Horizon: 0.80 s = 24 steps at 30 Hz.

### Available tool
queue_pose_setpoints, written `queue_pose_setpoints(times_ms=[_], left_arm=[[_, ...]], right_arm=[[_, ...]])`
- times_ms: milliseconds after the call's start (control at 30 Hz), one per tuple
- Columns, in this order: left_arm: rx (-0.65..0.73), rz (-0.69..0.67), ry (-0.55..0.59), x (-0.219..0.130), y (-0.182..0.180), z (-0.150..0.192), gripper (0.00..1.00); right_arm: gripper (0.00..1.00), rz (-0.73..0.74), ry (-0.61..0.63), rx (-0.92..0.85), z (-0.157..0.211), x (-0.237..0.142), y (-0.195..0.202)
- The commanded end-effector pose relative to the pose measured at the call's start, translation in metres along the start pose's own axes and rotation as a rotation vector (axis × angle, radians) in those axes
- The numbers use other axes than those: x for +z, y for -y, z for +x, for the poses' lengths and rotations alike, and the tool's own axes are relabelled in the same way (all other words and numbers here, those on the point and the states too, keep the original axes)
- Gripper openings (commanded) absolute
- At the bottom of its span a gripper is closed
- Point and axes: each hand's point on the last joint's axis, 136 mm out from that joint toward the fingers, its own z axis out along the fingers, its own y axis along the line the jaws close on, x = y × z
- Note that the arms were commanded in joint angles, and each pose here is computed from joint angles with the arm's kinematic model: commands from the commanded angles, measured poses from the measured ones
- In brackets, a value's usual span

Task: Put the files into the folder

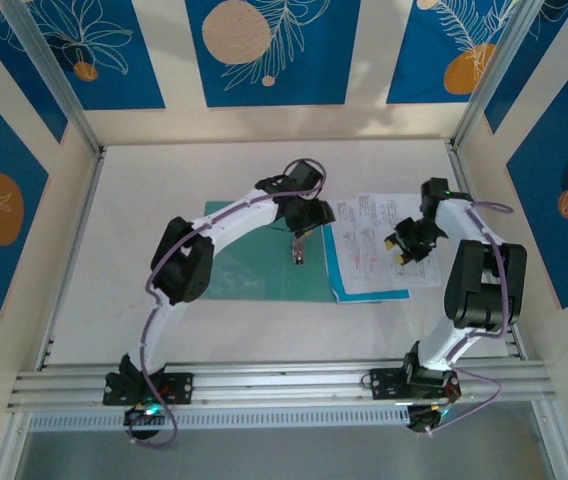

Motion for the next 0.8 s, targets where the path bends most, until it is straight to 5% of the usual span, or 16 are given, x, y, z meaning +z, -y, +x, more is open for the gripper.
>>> queue_pose_setpoints(times_ms=[0,367,767], left_arm=[[0.076,0.186,-0.064,0.019,0.06,0.019,0.55],[0.116,0.23,-0.154,0.069,0.074,0.058,0.51],[0.137,0.112,-0.178,0.084,0.041,0.077,0.5]], right_arm=[[0.34,-0.019,-0.017,0.02,-0.018,-0.003,0.005],[0.34,0.064,-0.002,0.13,-0.065,0.002,0.04],[0.32,0.19,-0.064,0.09,-0.054,0.024,0.056]])
